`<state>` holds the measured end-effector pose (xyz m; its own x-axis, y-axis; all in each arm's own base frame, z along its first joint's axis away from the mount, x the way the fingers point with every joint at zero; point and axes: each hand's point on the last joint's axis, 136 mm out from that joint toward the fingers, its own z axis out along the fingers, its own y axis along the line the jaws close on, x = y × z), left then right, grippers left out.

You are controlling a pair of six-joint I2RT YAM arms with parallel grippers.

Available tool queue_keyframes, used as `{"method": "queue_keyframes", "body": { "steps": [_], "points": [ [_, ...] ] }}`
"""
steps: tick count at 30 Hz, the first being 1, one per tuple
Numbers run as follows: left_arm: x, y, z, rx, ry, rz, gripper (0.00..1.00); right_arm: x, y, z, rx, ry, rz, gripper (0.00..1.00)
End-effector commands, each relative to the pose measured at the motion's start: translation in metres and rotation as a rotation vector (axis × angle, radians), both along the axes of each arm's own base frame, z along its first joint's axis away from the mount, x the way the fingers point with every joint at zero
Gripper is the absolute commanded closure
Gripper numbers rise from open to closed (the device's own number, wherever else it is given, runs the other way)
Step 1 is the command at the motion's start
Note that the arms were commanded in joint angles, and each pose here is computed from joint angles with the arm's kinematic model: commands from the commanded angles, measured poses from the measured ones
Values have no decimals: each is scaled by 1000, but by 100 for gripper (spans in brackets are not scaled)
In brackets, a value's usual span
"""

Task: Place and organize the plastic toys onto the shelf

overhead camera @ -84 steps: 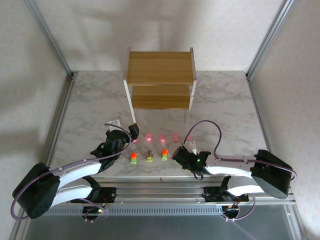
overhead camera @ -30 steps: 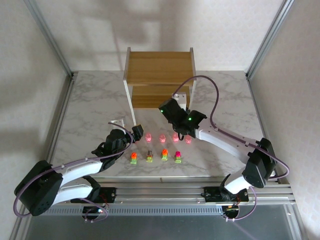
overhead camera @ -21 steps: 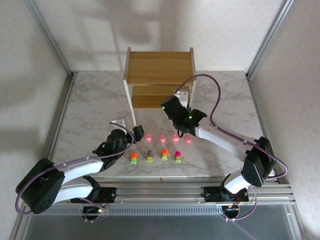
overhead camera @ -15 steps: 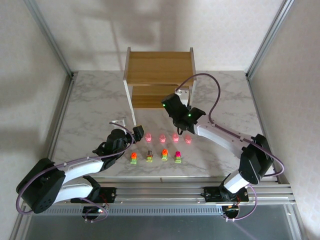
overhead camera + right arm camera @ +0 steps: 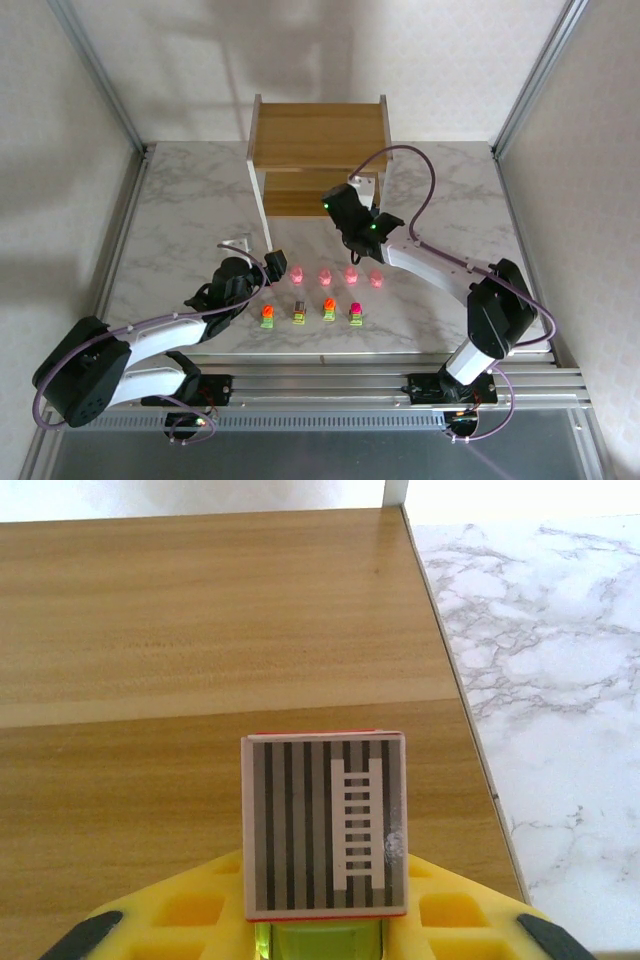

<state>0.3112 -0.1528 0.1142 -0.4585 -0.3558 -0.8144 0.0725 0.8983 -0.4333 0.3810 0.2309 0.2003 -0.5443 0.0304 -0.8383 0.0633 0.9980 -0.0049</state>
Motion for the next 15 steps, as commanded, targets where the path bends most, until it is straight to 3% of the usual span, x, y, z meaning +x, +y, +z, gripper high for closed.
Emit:
{"method": "queue_keyframes", "body": {
  "steps": [1, 15],
  "points": [
    [3, -2, 6, -31, -9, -2, 8, 9, -9, -1, -13, -24, -57, 76],
    [3, -3, 7, -33, -11, -3, 8, 15, -17, -12, -28, -6, -96, 75]
  ]
}}
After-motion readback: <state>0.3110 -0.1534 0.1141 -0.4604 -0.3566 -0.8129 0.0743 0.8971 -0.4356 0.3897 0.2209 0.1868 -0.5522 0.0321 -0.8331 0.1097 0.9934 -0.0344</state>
